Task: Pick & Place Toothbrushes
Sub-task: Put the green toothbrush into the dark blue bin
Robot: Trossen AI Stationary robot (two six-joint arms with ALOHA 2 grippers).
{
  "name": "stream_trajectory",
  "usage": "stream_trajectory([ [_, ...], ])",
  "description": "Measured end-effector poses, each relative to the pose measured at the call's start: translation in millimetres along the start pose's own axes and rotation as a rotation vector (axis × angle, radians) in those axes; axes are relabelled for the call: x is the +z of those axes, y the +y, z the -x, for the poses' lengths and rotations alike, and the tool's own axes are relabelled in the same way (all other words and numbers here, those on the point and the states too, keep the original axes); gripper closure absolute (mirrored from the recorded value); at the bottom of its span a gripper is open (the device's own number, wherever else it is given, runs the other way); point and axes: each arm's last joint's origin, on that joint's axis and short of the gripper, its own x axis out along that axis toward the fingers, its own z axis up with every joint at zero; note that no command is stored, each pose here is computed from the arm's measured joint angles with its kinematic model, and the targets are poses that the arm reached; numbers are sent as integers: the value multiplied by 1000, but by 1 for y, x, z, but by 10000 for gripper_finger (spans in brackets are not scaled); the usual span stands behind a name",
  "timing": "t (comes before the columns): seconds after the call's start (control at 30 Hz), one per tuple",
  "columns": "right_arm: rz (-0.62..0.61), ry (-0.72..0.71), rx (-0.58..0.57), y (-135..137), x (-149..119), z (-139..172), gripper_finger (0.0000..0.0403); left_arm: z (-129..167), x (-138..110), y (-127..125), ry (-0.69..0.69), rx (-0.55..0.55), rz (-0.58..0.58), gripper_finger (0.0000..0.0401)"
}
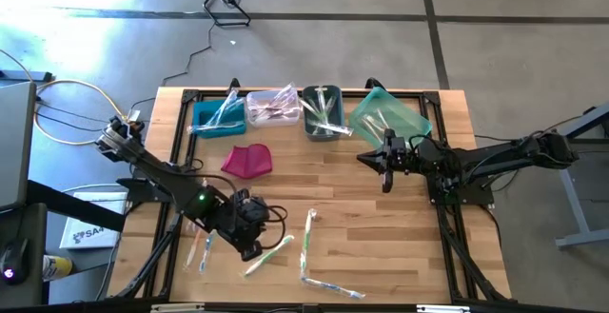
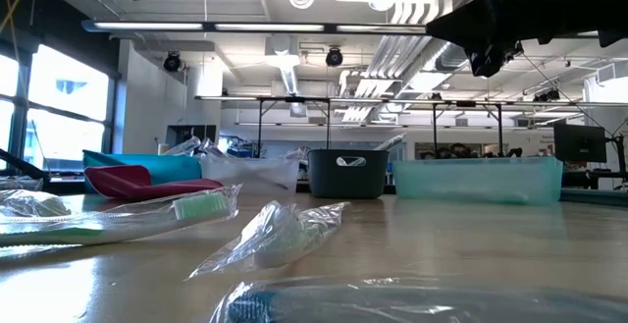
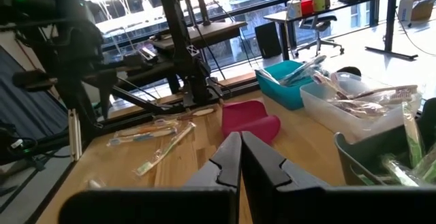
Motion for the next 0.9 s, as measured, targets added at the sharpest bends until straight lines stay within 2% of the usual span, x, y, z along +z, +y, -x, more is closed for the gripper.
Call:
stream_trajectory([
  [0.3, 0, 0, 0, 0, 0, 0, 399, -19, -9, -1, 7, -94, 164, 343],
  [0.53, 0, 13, 20, 0, -1, 0, 399, -39, -17, 1, 83, -82, 270, 343],
  [0.6, -16, 15, 21, 0, -1, 0, 399, -47, -20, 2, 124, -61, 268, 338],
  [0.7, -24, 23, 16, 0, -2, 0, 399, -61, -19, -2, 149, -74, 277, 316],
  [0.9, -44, 28, 10, 0, -2, 0, 399, -93, -26, -2, 224, -26, 280, 245],
])
